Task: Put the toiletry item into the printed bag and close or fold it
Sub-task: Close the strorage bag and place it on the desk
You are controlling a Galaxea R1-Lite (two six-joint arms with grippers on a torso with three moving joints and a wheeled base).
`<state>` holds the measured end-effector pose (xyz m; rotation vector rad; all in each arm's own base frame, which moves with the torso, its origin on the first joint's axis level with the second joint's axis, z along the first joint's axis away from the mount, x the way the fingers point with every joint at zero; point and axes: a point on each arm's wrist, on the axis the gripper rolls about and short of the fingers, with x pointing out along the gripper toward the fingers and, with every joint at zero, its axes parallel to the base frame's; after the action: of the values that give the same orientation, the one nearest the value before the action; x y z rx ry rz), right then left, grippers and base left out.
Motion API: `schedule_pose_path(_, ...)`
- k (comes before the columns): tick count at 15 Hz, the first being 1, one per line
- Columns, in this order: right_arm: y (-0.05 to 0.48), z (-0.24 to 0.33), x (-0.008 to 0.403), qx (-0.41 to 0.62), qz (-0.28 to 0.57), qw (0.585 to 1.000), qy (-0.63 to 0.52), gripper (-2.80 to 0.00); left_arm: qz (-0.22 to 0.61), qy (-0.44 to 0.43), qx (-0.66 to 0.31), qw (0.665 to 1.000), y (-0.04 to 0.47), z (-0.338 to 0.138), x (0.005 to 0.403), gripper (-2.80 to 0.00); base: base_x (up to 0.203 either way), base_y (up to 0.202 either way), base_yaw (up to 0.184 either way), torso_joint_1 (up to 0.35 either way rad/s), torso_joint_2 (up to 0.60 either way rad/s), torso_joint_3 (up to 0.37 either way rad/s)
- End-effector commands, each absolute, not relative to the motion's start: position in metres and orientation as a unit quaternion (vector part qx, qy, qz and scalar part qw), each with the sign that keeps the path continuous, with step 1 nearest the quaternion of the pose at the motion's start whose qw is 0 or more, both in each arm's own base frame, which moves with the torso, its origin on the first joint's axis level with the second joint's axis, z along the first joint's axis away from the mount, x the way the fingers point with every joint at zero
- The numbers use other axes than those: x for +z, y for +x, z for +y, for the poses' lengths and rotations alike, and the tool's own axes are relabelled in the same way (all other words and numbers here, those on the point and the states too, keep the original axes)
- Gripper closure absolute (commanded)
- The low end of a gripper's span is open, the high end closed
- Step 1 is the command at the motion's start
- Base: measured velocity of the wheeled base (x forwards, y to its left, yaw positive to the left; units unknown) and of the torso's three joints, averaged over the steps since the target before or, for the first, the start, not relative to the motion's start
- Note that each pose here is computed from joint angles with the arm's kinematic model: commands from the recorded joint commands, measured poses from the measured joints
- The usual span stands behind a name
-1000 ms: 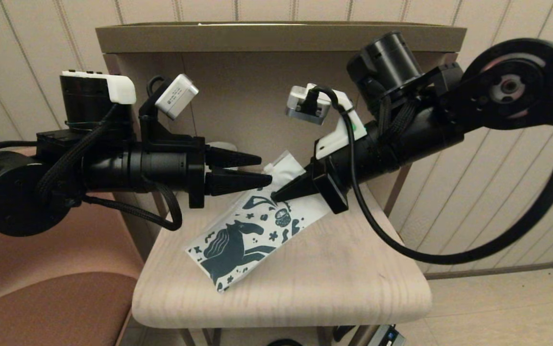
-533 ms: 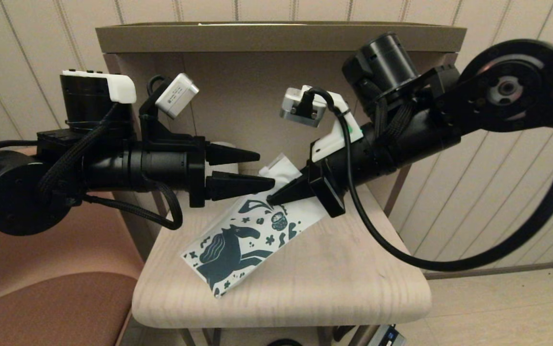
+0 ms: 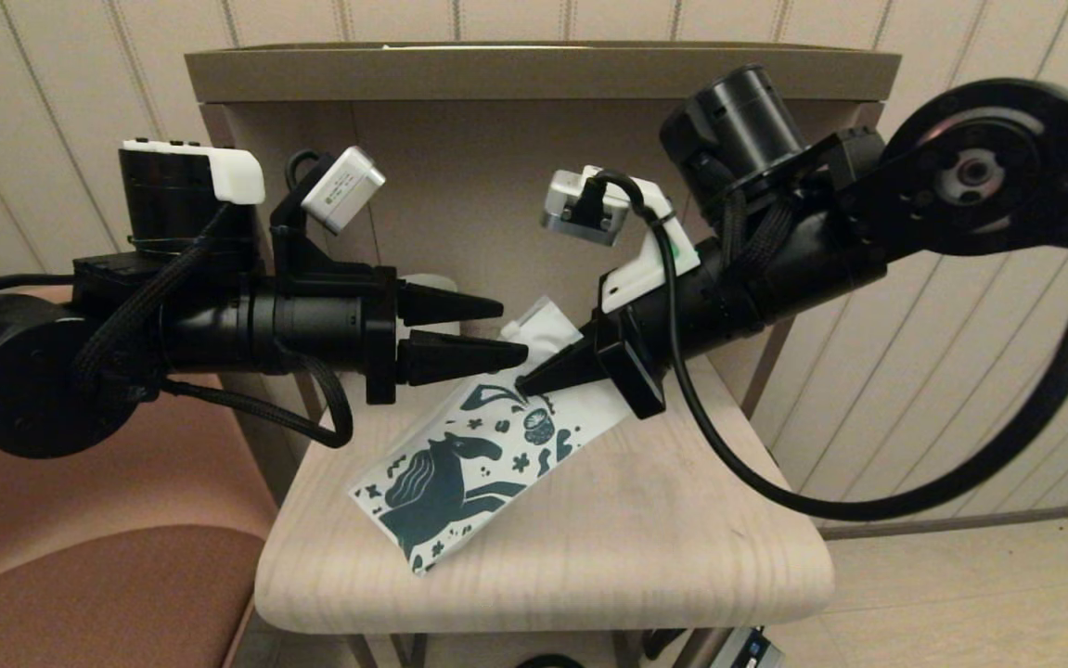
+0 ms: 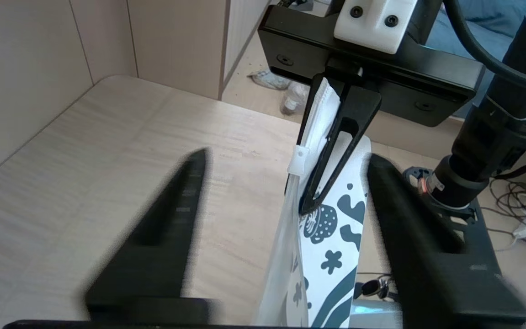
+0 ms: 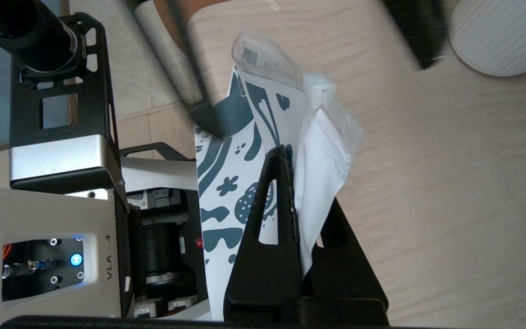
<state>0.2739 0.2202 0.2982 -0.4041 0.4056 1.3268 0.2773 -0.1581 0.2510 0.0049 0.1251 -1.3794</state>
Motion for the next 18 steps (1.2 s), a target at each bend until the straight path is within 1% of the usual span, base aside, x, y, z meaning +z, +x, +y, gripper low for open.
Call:
schedule_pose_path(1,0.274,0.220,0.297,0.609,0.187,0.748,-0.185,0.00,0.057,0.002,-0.638,0.768,0.278,-0.159,0.250,0.00,0.000,0.000,0.000,0.000,0.00,0.000)
schedule_pose_path(10,0.274,0.222,0.297,0.610,0.186,0.748,-0.185,0.00,0.060,0.001,-0.639,0.767,0.280,-0.160,0.249,0.00,0.000,0.000,0.000,0.000,0.00,0.000)
schedule_pose_path(18,0.273,0.202,0.313,0.592,0.162,0.768,-0.183,0.00,0.066,0.000,-0.639,0.767,0.282,-0.161,0.245,0.00,0.000,0.000,0.000,0.000,0.00,0.000)
